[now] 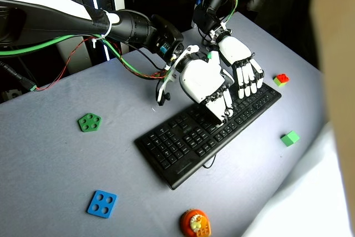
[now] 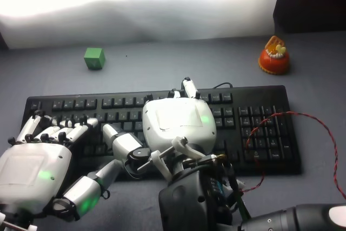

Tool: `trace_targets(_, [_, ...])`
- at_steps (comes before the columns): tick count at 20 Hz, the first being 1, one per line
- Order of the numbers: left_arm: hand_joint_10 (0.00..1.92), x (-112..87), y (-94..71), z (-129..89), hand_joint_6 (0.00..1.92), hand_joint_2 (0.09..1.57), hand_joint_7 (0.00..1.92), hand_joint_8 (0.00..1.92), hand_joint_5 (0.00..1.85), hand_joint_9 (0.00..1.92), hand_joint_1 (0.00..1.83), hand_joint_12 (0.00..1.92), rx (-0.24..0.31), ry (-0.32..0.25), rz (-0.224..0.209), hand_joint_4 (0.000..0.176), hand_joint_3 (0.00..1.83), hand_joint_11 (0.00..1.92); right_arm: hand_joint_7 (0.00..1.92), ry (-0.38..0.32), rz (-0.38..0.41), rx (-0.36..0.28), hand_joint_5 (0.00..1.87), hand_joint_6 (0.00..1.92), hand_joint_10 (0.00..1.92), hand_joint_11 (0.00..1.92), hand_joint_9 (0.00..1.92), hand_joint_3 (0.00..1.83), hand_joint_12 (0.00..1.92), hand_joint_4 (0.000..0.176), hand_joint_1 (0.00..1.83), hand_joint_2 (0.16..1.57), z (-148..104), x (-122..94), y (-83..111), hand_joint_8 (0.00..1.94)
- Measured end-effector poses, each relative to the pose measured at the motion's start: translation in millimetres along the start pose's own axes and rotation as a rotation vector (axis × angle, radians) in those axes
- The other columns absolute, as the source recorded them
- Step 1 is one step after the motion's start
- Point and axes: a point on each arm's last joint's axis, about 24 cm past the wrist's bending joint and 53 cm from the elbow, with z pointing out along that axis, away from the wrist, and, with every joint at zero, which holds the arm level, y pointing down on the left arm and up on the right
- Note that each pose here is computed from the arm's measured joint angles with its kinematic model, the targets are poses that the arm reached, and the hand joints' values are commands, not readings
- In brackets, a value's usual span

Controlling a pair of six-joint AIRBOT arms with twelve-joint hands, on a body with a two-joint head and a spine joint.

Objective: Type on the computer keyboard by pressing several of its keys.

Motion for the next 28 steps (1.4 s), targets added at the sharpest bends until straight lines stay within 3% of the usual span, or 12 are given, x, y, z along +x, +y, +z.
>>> trace_targets(1, [0.38, -0.3, -0.2, 0.0, 0.08, 1.29, 0.53, 0.0, 0.62, 0.41, 0.12, 1.46, 0.001, -0.001, 0.0, 0.0, 0.0, 0.0, 0.86, 0.0, -0.002, -0.002, 0.72, 0.61, 0.58, 0.0, 0.58, 0.0, 1.56, 0.0, 0.04, 1.17, -0.8, 1.2, -1.5, 0.05])
trace_targets(2, [0.34, -0.4, -0.1, 0.0, 0.15, 1.29, 0.5, 0.0, 0.79, 0.29, 0.12, 1.3, 0.0, -0.001, 0.001, 0.0, 0.0, 0.0, 0.98, -0.004, 0.002, 0.0, 0.67, 0.46, 0.86, 0.06, 0.63, 0.0, 1.62, 0.0, 0.08, 1.16, -1.1, 0.5, -2.4, 0.13])
trace_targets(3, [0.3, 1.2, 0.7, 0.0, 0.15, 1.29, 0.53, 0.01, 0.88, 0.28, 0.14, 1.17, -0.003, 0.005, 0.006, 0.0, 0.0, 0.0, 0.96, -0.003, 0.003, 0.006, 0.69, 0.31, 1.09, 0.09, 0.56, 0.0, 1.7, 0.0, 0.1, 1.16, -0.7, 0.6, -4.3, 0.25])
trace_targets(4, [0.29, 0.6, -0.1, -0.1, 0.15, 1.28, 0.65, 0.03, 0.95, 0.35, 0.14, 0.98, 0.001, 0.003, 0.004, 0.0, 0.0, 0.0, 0.84, -0.008, -0.004, 0.001, 0.79, 0.37, 1.16, 0.08, 0.44, 0.0, 1.76, 0.0, 0.09, 1.17, -0.9, -0.1, -3.8, 0.28])
trace_targets(5, [0.39, -0.3, 0.0, -0.2, 0.14, 1.28, 0.78, 0.05, 0.95, 0.41, 0.18, 0.91, 0.001, -0.001, 0.003, 0.0, 0.0, 0.0, 0.76, -0.009, -0.004, 0.002, 0.87, 0.54, 0.93, 0.02, 0.4, 0.0, 1.74, 0.0, 0.13, 1.16, -0.9, -0.4, -4.0, 0.18])
trace_targets(7, [0.51, -2.7, -0.4, -0.1, 0.1, 1.27, 0.82, 0.04, 0.82, 0.45, 0.23, 0.94, 0.003, -0.011, 0.001, 0.0, 0.0, 0.0, 0.75, -0.006, -0.001, 0.005, 0.7, 0.75, 0.64, 0.0, 0.48, 0.0, 1.63, 0.0, 0.08, 1.18, -1.0, 0.3, -4.7, 0.06])
trace_targets(9, [0.62, -3.6, -0.7, -0.1, 0.01, 1.28, 0.74, 0.0, 0.61, 0.44, 0.22, 1.32, 0.004, -0.015, 0.002, 0.0, 0.0, 0.0, 0.82, -0.006, 0.0, 0.007, 0.54, 0.47, 0.82, 0.08, 0.57, 0.0, 1.64, 0.0, 0.08, 1.19, -1.1, 0.4, -5.1, 0.04])
trace_targets(11, [0.69, -3.2, -0.6, -0.1, 0.0, 1.29, 0.65, 0.0, 0.49, 0.43, 0.22, 1.48, 0.003, -0.013, 0.003, 0.006, 0.0, 0.0, 0.85, -0.008, 0.001, 0.009, 0.54, 0.27, 0.91, 0.14, 0.58, 0.0, 1.67, 0.0, 0.09, 1.18, -1.3, 0.0, -5.7, 0.03])
trace_targets(17, [0.69, 0.3, 1.2, -0.4, 0.02, 1.28, 0.59, 0.0, 0.44, 0.39, 0.25, 1.51, -0.002, 0.006, 0.012, 0.0, 0.0, 0.02, 0.86, -0.012, 0.009, 0.006, 0.59, 0.11, 0.93, 0.18, 0.58, 0.0, 1.67, 0.0, 0.1, 1.17, 0.7, -5.4, -4.4, 0.01])
trace_targets(22, [0.68, -6.3, 0.1, 9.4, 0.02, 1.29, 0.6, 0.0, 0.46, 0.37, 0.19, 1.49, -0.01, 0.01, 0.029, 0.0, 0.0, 0.0, 0.85, -0.011, 0.029, 0.038, 0.62, 0.09, 0.96, 0.17, 0.56, 0.0, 1.68, 0.0, 0.09, 1.17, -3.6, -26.8, -8.5, 0.01])
trace_targets(24, [0.67, -9.0, -2.0, 15.9, 0.03, 1.29, 0.6, 0.0, 0.48, 0.36, 0.2, 1.46, -0.011, 0.01, 0.063, 0.0, 0.0, 0.0, 0.84, -0.019, 0.036, 0.027, 0.62, 0.07, 0.9, 0.14, 0.56, 0.0, 1.68, 0.0, 0.07, 1.17, -8.6, -44.0, -4.1, 0.0])
trace_targets(28, [0.61, -17.2, -7.9, 28.4, 0.01, 1.28, 0.58, 0.0, 0.46, 0.36, 0.19, 1.41, -0.003, -0.012, 0.143, 0.003, 0.0, 0.0, 0.7, -0.044, 0.04, -0.006, 0.57, 0.02, 0.54, 0.07, 0.55, 0.0, 1.64, 0.0, 0.01, 1.17, -17.5, -75.1, 1.1, 0.0])
